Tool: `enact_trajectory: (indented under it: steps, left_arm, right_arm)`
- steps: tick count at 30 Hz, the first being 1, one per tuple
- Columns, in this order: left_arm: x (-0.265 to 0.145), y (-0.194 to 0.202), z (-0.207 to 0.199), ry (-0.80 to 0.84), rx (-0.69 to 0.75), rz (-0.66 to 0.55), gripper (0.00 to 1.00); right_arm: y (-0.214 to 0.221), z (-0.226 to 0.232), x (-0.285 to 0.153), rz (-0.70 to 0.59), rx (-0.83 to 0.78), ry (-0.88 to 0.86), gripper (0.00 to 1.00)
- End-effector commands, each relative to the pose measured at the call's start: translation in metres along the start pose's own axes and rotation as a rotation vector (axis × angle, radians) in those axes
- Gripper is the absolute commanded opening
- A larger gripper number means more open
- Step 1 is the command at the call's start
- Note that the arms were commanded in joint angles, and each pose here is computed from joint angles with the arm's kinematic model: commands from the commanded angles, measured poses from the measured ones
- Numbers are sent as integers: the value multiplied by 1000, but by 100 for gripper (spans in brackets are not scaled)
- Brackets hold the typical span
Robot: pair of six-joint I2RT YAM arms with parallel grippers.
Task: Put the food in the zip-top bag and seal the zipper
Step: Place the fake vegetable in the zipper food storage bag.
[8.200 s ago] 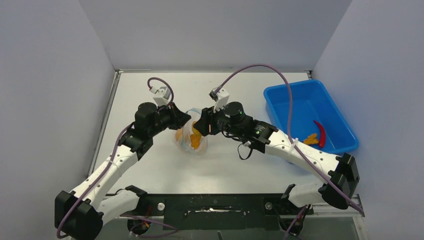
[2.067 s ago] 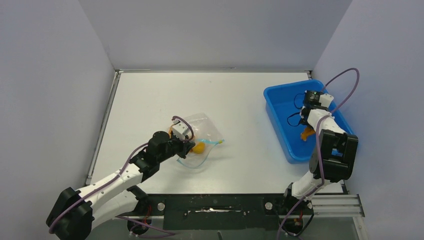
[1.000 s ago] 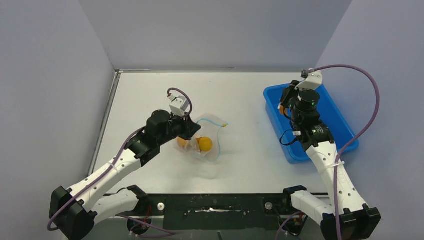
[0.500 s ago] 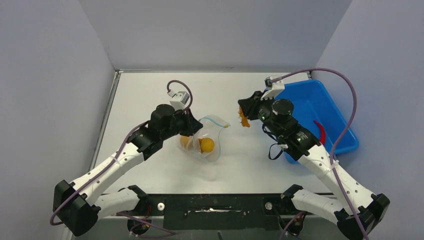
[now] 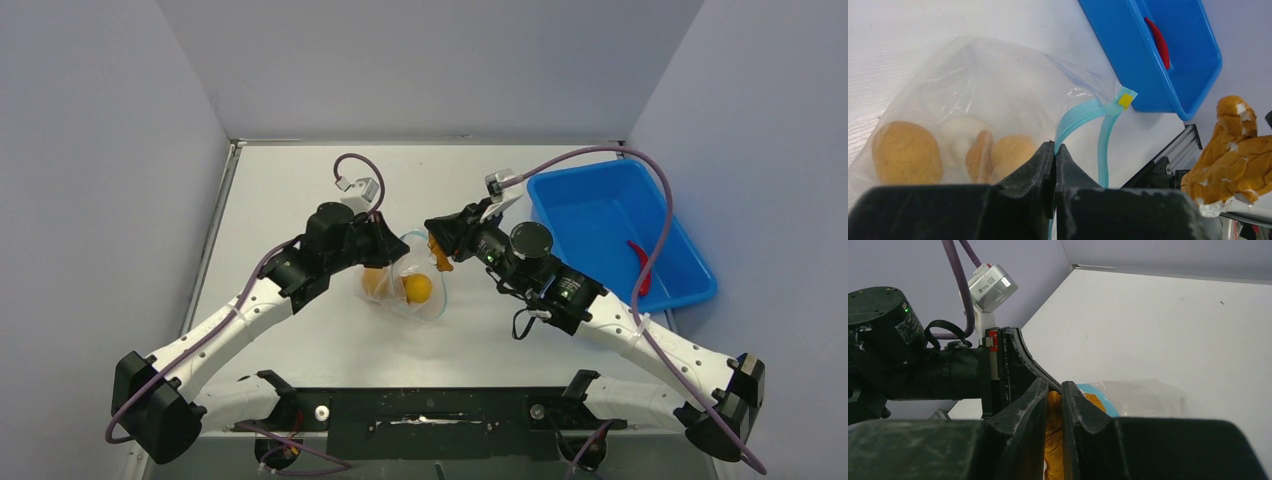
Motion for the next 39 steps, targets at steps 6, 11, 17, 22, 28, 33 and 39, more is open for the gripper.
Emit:
enact_trajectory:
  steps: [6, 11, 17, 22, 28, 33, 39]
  left_arm:
    - [-7, -37, -24, 106, -13, -108, 0]
    - [-9, -38, -26, 116, -24, -104, 0]
    - [-15, -39, -32, 172, -51, -108, 0]
    - [-22, -41, -37, 208, -60, -102, 0]
    - [-28, -43, -39, 224, -89, -123, 0]
    - [-28, -41, -38, 230, -92, -136, 0]
    - [-26, -39, -26, 179, -44, -164, 0]
  right_arm:
    - [3, 14, 16, -87, 28, -71, 9]
    - [16, 12, 23, -67, 19, -80, 10]
    - [31, 6, 25, -69, -36, -85, 10]
    - [39, -5, 20, -89, -55, -33, 10]
    - [43, -8, 21, -84, -86, -38, 12]
    - [49, -13, 19, -72, -97, -10, 21]
    - [47, -12, 12, -30, -114, -15, 43]
Point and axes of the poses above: each gripper's point midway between its finger pads, its own x axis out along the fingers, its own z axis along the line the jaws close on, y = z × x, the point moved 7 cm from there along -x, back along the fingers, and after that the axes turned 3 degrees about x, right-handed, at the moved point
